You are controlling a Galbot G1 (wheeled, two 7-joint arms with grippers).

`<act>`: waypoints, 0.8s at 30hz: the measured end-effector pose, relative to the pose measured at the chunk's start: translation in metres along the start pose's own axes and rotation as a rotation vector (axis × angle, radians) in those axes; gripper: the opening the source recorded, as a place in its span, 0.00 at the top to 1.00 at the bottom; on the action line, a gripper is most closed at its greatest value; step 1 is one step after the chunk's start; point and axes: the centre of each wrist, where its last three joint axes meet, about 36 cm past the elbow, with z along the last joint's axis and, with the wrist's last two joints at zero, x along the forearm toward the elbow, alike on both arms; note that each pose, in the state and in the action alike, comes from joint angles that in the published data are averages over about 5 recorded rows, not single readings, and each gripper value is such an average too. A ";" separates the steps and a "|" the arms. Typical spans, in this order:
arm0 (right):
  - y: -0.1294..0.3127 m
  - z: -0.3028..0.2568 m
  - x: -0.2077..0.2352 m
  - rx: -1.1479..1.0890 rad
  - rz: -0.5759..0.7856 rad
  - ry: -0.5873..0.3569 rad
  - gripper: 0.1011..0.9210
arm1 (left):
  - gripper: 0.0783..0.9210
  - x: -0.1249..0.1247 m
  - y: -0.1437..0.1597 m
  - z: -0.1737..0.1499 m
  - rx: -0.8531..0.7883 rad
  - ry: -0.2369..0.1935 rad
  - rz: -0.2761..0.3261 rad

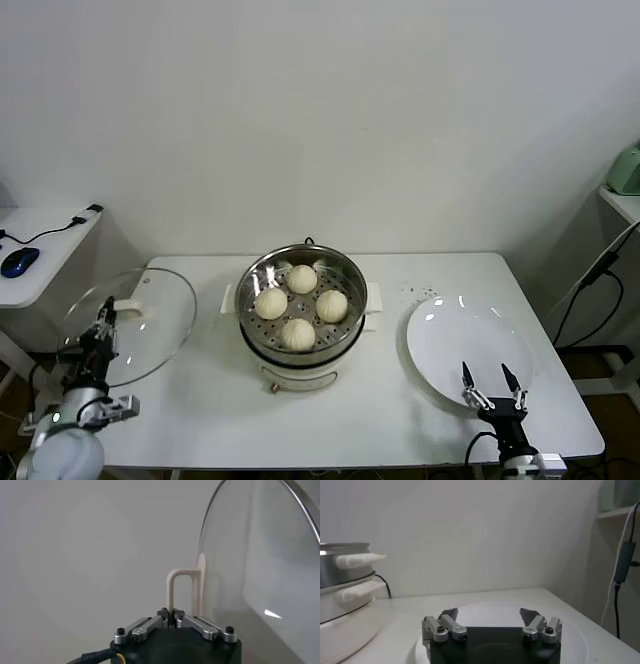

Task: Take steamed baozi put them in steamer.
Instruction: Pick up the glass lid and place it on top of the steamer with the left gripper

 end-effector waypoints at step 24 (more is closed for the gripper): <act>0.016 -0.004 0.003 0.027 -0.012 -0.011 0.12 | 0.93 0.002 0.095 -0.219 0.154 -0.154 0.065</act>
